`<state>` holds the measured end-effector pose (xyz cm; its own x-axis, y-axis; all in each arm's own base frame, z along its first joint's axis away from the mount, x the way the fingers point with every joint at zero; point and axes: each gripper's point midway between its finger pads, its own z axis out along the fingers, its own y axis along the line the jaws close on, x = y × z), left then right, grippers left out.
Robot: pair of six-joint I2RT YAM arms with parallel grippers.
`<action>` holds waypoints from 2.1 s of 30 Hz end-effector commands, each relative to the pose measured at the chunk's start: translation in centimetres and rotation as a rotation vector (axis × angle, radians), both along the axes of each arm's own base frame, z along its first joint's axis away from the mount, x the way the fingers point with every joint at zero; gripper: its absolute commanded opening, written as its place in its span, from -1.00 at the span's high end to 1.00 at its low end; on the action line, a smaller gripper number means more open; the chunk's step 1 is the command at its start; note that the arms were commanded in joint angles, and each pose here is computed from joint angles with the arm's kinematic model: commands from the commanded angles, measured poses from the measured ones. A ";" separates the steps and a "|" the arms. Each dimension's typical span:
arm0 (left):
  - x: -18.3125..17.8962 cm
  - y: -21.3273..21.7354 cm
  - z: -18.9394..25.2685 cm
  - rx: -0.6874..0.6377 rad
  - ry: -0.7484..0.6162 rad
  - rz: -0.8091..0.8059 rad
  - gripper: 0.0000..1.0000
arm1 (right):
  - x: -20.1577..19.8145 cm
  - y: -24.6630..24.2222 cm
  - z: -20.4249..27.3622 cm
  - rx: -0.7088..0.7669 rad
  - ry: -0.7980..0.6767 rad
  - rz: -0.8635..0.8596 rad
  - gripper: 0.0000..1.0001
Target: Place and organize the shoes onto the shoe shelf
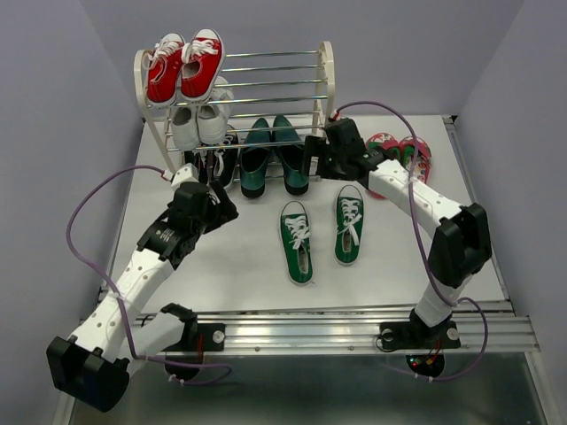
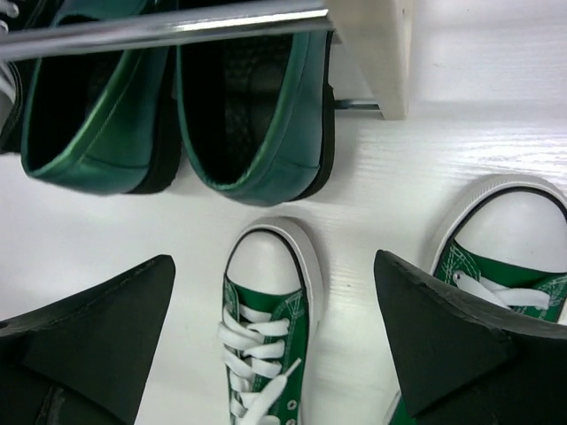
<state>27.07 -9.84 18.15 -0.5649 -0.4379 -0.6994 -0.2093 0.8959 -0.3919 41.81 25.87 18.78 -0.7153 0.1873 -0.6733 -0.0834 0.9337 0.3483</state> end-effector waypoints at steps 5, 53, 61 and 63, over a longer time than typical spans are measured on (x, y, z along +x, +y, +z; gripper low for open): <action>-0.2 -0.4 0.7 -0.035 -0.027 -0.017 -0.98 | -3.1 -2.7 2.7 -0.058 -0.137 0.036 -1.00; -12.8 -17.5 -6.7 -0.202 0.415 -0.499 -0.98 | -12.6 -10.2 -5.9 -0.142 -0.006 -0.074 -1.00; -12.4 -19.9 -6.3 -0.065 0.402 -0.544 -0.98 | -12.9 -11.0 -6.5 -0.177 -0.009 -0.081 -1.00; -12.2 -20.3 -6.5 -0.034 0.410 -0.554 -0.98 | -12.9 -11.3 -6.5 -0.185 -0.015 -0.090 -1.00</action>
<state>14.13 -29.65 10.39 -0.9440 -0.0576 -0.3248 0.0973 0.8922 -0.4410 28.09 15.09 11.11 -0.7447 0.1202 -0.6565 -0.0031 0.9830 0.1836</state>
